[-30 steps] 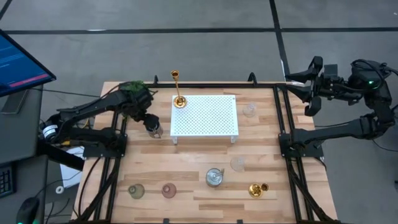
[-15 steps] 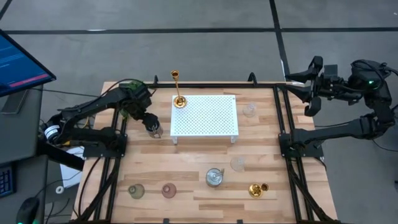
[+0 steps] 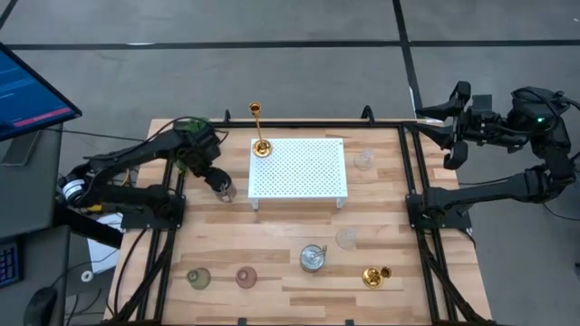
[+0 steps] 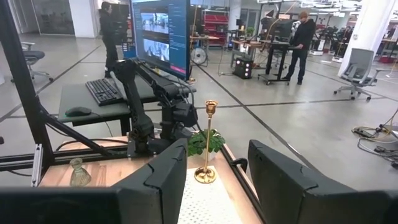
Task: Pick & Place candle stick holders
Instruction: Put the top silver scented candle on the shelf
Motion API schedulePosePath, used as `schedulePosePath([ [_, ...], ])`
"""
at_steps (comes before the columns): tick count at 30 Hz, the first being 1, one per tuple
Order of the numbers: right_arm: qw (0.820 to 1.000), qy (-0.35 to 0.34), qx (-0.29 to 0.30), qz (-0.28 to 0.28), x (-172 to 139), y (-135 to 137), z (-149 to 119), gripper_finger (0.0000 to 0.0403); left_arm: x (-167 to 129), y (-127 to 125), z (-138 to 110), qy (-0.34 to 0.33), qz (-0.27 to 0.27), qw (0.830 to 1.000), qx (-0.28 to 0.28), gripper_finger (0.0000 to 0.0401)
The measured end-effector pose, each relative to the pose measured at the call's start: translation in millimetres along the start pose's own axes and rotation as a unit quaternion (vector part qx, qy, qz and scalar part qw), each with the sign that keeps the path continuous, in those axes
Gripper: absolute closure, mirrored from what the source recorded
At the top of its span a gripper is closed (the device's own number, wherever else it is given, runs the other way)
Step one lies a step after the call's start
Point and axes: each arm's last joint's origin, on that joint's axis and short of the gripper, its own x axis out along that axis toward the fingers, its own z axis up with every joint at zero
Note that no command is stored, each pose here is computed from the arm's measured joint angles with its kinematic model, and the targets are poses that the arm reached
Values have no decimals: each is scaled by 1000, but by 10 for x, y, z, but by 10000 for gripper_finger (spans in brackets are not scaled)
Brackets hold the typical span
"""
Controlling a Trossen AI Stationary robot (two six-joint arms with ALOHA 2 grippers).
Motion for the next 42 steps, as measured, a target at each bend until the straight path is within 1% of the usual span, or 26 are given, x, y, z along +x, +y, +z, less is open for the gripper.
schedulePosePath([
  [3, 1000, 0, 0, 0, 0, 0, 0, 242, -17, -4, 9, -13, -2, 1000, -5, 284],
  [9, 1000, 0, 3, 0, 0, 0, 0, 242, 13, 0, 23, -6, 5, 1000, -11, 377],
  [11, 1000, 0, 4, 0, 0, 0, 0, 242, 15, -1, 28, -5, 4, 1000, -8, 392],
  [15, 1000, 0, 5, -1, 0, 0, 0, 242, 17, 1, 28, -5, 6, 1000, -12, 394],
  [23, 1000, 0, 5, -2, 0, -1, 0, 242, -118, 9, -76, -38, 20, 997, -66, 399],
  [32, 1000, 0, 1, -2, -2, -1, 0, 242, -300, -6, -247, -55, 3, 992, -111, 400],
  [37, 1000, 0, -1, -2, -2, -1, 0, 242, -494, -99, -224, -64, -13, 992, -106, 400],
  [42, 1000, 0, -1, -2, -2, -1, 0, 242, -738, -196, -212, -69, -34, 990, -116, 400],
])
